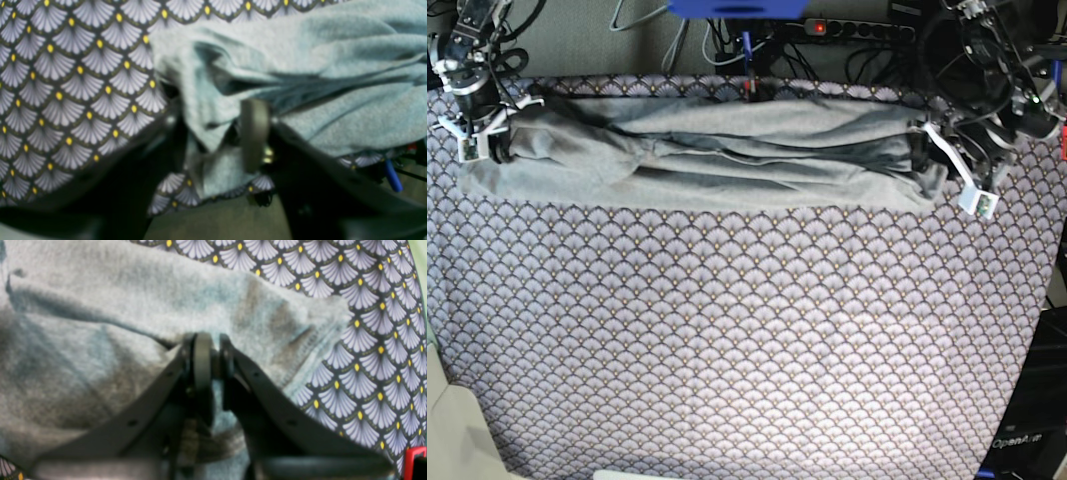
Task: Fold the T-shirt properly
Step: 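Pull the grasped end with the left gripper away from the right gripper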
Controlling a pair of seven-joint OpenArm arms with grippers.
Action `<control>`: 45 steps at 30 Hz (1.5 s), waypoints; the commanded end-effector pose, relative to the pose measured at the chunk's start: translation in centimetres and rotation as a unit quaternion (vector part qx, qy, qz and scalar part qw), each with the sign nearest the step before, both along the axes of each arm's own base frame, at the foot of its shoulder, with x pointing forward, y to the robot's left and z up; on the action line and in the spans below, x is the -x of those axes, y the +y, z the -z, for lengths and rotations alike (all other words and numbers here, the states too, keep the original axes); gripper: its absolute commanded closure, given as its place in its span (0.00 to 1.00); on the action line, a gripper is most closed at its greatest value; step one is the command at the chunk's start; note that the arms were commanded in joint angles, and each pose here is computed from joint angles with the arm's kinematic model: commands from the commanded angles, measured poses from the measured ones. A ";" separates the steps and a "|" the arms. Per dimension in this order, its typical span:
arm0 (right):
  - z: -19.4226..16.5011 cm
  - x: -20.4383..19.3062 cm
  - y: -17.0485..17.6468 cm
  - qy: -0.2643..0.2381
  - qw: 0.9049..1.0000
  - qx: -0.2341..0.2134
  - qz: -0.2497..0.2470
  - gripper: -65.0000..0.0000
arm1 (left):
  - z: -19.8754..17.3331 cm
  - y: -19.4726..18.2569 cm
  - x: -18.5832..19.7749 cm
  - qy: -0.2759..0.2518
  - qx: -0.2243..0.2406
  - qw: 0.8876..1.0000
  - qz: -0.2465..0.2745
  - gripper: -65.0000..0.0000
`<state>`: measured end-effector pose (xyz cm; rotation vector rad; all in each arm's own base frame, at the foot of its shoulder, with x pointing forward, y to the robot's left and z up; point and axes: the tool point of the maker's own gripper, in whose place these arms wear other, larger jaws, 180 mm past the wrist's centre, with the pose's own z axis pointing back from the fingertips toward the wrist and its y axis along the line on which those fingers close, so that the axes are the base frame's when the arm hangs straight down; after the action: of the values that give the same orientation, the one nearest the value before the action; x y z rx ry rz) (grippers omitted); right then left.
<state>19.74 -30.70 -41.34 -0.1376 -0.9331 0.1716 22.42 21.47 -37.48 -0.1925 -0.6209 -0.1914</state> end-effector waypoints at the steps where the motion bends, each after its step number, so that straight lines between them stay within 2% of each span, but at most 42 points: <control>1: -1.2 -0.5 -0.4 -0.021 1.000 0.007 -0.002 0.95 | -1.0 0.1 -0.7 -0.022 0.000 1.000 0.002 0.54; 8: -1.2 -0.6 -0.4 -0.022 1.000 0.007 -0.002 0.95 | -1.0 0.0 -0.9 -0.024 0.001 1.000 0.001 0.60; 13: -1.2 -0.6 -0.4 -0.022 1.000 0.007 -0.002 0.95 | 0.9 0.0 -0.2 0.005 0.019 1.000 -0.007 0.69; 15: -1.2 -0.6 -0.4 -0.022 1.000 0.007 -0.002 0.95 | 1.2 0.1 -0.1 0.009 0.023 1.000 -0.009 0.78; 18: -1.2 -0.6 -0.4 -0.022 1.000 0.007 -0.002 0.95 | 0.9 0.0 -0.2 0.005 0.023 1.000 -0.007 1.00; 28: -1.3 -0.7 -0.4 -0.023 1.000 0.007 -0.002 0.95 | -0.4 -0.1 1.0 -0.004 -0.002 1.000 0.006 1.00; 34: -1.3 -0.7 -0.4 -0.023 1.000 0.007 -0.002 0.95 | 0.0 -0.3 2.9 0.013 -0.007 1.000 0.010 1.00; 40: -1.3 -0.7 -0.4 -0.023 1.000 0.007 -0.002 0.95 | 0.5 -1.2 4.9 0.027 0.025 0.999 0.014 1.00; 45: -1.2 -0.7 -0.4 -0.023 1.000 0.006 -0.002 0.95 | 1.5 -1.4 5.9 0.047 0.035 0.998 0.012 1.00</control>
<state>19.78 -30.63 -41.36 -0.1362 -0.9343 0.1697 16.18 20.05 -39.51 -0.2742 -0.5113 -0.1738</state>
